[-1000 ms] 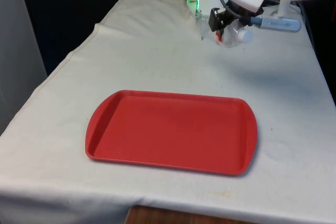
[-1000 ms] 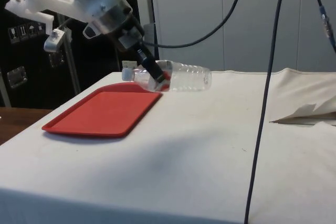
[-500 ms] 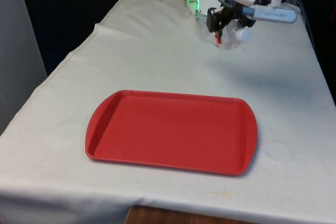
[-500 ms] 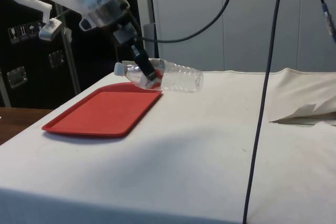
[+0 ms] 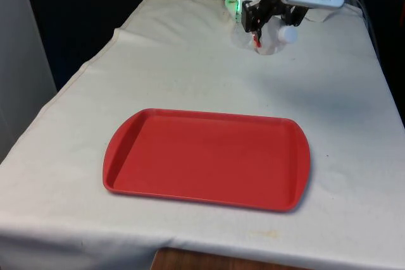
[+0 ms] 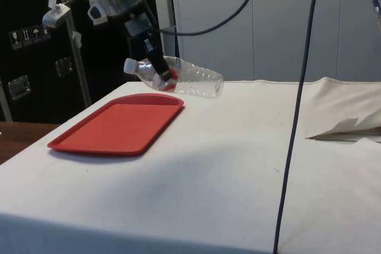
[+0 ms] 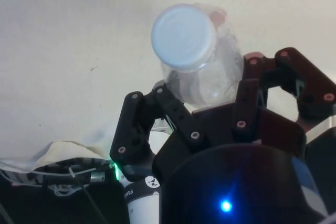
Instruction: Place the bottle upright on the tray.
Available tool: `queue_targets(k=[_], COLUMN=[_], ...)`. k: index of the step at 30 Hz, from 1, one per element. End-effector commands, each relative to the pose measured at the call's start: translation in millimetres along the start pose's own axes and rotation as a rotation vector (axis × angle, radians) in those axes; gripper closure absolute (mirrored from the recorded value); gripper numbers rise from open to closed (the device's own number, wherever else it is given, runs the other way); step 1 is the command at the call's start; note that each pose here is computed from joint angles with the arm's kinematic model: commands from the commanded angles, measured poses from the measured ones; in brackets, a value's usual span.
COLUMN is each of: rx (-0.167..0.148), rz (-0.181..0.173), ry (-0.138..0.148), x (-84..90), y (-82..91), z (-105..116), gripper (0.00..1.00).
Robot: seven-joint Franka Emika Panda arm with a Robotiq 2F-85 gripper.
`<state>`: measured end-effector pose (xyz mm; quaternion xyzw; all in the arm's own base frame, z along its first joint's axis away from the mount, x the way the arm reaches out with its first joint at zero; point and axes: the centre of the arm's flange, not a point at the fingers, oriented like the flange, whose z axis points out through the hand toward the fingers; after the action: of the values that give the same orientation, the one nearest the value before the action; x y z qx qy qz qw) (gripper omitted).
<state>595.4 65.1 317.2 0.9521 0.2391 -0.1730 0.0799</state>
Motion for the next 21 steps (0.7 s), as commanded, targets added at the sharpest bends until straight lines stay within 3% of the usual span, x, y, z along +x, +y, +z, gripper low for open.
queue_targets(k=[1,7,10,11,12,19,20,21], rx=[0.001,0.01,0.013,0.007,0.014,0.018,0.012,0.018], rz=[0.001,0.01,0.014,0.013,0.016,0.026,0.027,0.028], ry=[0.004,0.046,0.058,0.044,0.065,0.097,0.085,0.101], x=[-0.3,-3.1,-3.8,-2.8,-4.4,-5.0,-4.8,-5.2], y=[1.2,13.8,18.4,15.8,21.4,32.2,30.6,34.0], z=[-1.4,-11.2,-14.3,-11.9,-16.5,-23.8,-22.3,-25.1], gripper=[0.67,0.67,0.67,0.67,0.67,0.67,0.67,0.67])
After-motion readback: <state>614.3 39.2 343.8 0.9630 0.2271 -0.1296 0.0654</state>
